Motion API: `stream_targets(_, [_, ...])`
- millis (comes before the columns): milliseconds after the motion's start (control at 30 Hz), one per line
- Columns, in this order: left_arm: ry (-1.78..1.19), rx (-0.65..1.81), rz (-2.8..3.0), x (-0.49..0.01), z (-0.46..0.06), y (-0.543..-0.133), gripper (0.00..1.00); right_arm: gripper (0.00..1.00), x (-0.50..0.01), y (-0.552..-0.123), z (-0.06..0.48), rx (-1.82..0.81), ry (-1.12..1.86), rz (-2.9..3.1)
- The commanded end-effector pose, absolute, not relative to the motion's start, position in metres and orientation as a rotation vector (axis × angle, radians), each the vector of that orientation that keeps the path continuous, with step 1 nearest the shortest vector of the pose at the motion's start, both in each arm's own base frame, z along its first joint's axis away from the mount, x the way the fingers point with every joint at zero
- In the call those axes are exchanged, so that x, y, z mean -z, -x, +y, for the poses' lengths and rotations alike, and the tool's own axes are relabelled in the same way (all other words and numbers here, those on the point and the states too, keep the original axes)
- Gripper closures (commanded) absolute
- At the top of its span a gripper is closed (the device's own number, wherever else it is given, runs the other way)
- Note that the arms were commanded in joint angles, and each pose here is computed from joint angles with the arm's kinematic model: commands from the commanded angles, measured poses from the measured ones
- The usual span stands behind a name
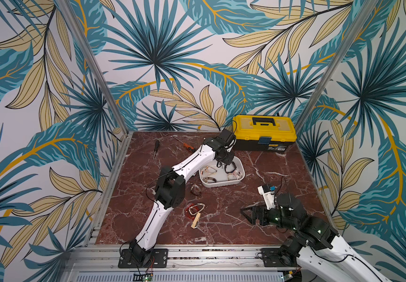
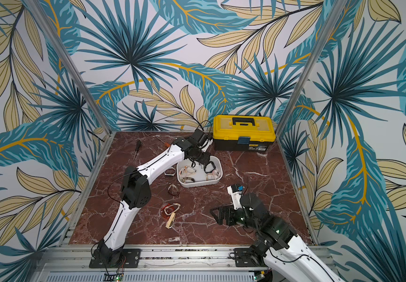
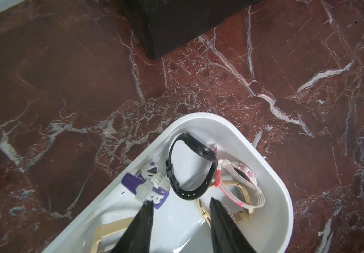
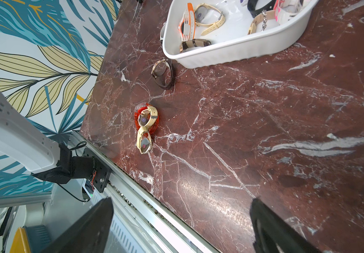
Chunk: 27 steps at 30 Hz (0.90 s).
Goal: Put the watch into the storage box
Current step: Pick up the watch at the center of the board.
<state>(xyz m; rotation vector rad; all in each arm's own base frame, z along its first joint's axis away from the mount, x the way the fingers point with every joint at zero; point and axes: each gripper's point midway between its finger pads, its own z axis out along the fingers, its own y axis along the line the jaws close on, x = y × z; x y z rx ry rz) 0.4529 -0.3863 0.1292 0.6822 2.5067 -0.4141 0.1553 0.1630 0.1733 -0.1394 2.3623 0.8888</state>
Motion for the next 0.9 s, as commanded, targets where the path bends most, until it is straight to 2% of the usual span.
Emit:
stream_targets(0, [-0.658,0.488,2.503,-0.12,-0.403,-0.461,0.54,0.0,-0.162,-0.152,0.157,-0.852,0.134,2.389])
stream_targets(333, [-0.603,0.383,2.591,-0.085,-0.373,-0.472,0.61,0.0,-0.161,-0.151,0.156,-0.853,0.134,2.382])
stream_targets(667, [-0.507,0.311,2.536,-0.102,-0.336,-0.471,0.62,0.0,-0.158,-0.155,0.162,-0.867,0.138,2.396])
stream_targets(867, [-0.503,0.443,2.436,-0.145,-0.348,-0.461,0.59,0.0,-0.161,-0.156,0.162,-0.865,0.129,2.386])
